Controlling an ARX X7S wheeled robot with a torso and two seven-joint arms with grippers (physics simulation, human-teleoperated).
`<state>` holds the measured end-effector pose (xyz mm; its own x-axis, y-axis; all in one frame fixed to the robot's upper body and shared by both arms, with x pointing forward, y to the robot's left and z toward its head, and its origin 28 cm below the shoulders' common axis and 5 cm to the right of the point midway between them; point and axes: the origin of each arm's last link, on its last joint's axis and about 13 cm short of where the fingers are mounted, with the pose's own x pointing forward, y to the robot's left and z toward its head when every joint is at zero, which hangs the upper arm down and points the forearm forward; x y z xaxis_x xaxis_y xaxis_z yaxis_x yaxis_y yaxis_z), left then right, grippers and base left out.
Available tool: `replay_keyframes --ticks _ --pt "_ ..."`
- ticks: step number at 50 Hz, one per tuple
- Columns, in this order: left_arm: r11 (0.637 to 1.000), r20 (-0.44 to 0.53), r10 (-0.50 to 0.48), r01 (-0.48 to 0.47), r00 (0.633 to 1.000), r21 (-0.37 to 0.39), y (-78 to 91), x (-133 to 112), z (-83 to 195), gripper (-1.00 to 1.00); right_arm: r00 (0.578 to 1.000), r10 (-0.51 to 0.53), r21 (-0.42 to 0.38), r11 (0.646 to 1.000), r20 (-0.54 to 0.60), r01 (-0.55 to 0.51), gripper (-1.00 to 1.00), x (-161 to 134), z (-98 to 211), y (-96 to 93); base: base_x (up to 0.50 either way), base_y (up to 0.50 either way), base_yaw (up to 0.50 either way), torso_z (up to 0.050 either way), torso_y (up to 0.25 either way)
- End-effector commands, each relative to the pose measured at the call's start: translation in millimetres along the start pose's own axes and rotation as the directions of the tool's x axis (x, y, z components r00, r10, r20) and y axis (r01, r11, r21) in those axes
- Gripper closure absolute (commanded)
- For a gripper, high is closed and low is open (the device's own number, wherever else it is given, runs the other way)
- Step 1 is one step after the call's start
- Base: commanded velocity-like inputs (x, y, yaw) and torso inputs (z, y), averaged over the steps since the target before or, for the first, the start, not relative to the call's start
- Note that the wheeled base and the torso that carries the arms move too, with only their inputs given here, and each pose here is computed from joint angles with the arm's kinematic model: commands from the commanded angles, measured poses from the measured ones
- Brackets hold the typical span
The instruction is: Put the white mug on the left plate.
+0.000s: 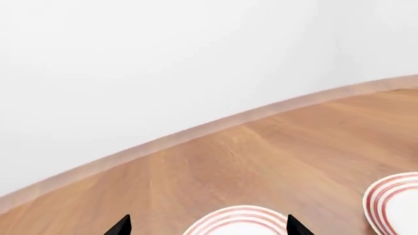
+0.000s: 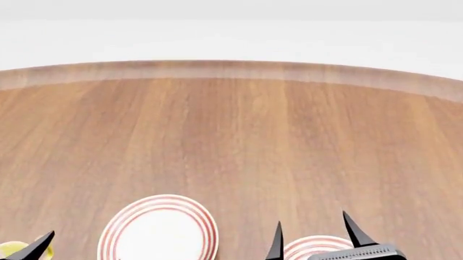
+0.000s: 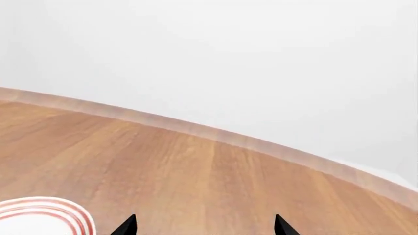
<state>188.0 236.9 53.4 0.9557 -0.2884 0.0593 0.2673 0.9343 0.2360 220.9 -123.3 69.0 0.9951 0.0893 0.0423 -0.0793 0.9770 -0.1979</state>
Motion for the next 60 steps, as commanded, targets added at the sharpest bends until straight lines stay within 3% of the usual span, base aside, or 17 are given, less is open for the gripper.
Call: replay_keyframes --ticks 1,23,43,48,50,60 --pt "0.994 0.038 -0.105 0.104 0.994 0.017 11.0 -26 -2 -1.0 1.0 -0.003 -0.005 1.0 0.0 0.003 -1.0 -2 0 -0.4 0.0 0.0 0.0 0.0 0.0" --pt "0.958 0.077 -0.281 0.275 0.957 0.082 15.5 -89 4 -1.0 1.0 0.004 -0.001 1.0 -0.006 -0.004 -1.0 -1 -3 2.7 0.0 0.0 0.0 0.0 0.0" --pt "0.905 0.059 -0.424 0.42 0.904 0.073 7.7 -140 4 -1.0 1.0 0.013 -0.004 1.0 0.005 -0.013 -1.0 2 2 4.6 0.0 0.0 0.0 0.0 0.0" --pt "0.894 0.051 -0.445 0.442 0.894 0.071 3.3 -147 1 -1.0 1.0 0.011 -0.002 1.0 0.006 -0.011 -1.0 3 3 4.1 0.0 0.0 0.0 0.0 0.0" --pt "0.903 0.009 -0.423 0.421 0.906 0.087 5.0 -145 -7 -1.0 1.0 0.012 0.0 1.0 0.005 -0.012 -1.0 3 2 4.5 0.0 0.0 0.0 0.0 0.0" --pt "0.864 0.003 -0.5 0.498 0.866 0.073 -2.9 -154 -18 -1.0 1.0 0.01 -0.002 1.0 0.007 -0.01 -1.0 4 3 4.2 0.0 0.0 0.0 0.0 0.0"
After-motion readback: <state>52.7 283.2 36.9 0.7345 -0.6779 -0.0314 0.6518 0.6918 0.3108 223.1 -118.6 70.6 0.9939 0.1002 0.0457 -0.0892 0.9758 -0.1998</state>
